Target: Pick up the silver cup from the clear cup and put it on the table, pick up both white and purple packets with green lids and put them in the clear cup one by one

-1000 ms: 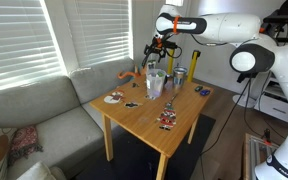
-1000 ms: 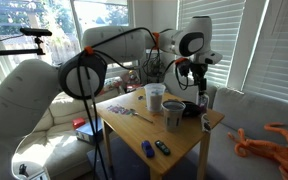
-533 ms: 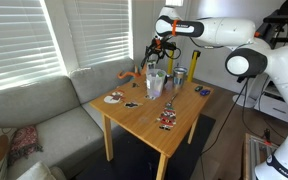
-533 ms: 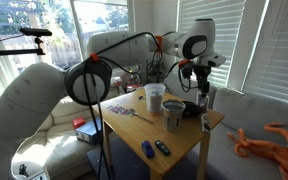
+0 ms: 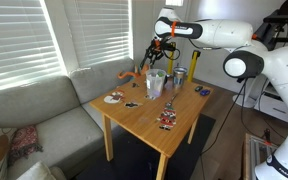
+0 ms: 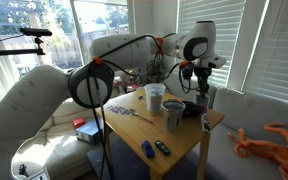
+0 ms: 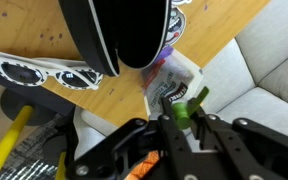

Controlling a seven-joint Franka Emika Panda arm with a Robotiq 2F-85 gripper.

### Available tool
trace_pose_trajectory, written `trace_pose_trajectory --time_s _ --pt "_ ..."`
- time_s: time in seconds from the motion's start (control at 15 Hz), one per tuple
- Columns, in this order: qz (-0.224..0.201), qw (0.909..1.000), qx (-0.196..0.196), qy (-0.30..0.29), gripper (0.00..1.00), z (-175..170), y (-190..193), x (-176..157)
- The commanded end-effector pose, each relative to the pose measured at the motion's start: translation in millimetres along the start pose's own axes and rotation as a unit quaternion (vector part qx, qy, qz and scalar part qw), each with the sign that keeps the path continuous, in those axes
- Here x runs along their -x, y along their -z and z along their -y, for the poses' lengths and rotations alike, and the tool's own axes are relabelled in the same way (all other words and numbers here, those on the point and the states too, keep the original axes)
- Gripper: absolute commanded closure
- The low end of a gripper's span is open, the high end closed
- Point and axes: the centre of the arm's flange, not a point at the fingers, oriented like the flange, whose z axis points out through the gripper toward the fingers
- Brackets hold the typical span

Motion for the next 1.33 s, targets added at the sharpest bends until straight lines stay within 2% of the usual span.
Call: trace_pose_trajectory --time_s 0.0,0.2,0.4,0.6,0.93,1.13,1.27 --pt "0.011 0.9999 -0.006 -0.002 0.95 14.1 8.6 -17.2" --pt "0.008 0.9998 -0.006 0.015 0.95 14.2 23.8 -11.4" --pt "-0.016 0.9984 -0.015 0.053 0.95 16.5 66.6 1.1" --pt "-0.035 0.9904 -0.043 0.126 0.95 24.1 117.6 20.6" --pt "0.015 0.9659 -0.076 0.247 0.95 34.7 179.9 76.9" --pt "0.065 0.9474 -0.079 0.304 0.95 38.2 190.2 111.6" --pt "0.099 0.9314 -0.082 0.341 0.95 42.5 188.6 128.5"
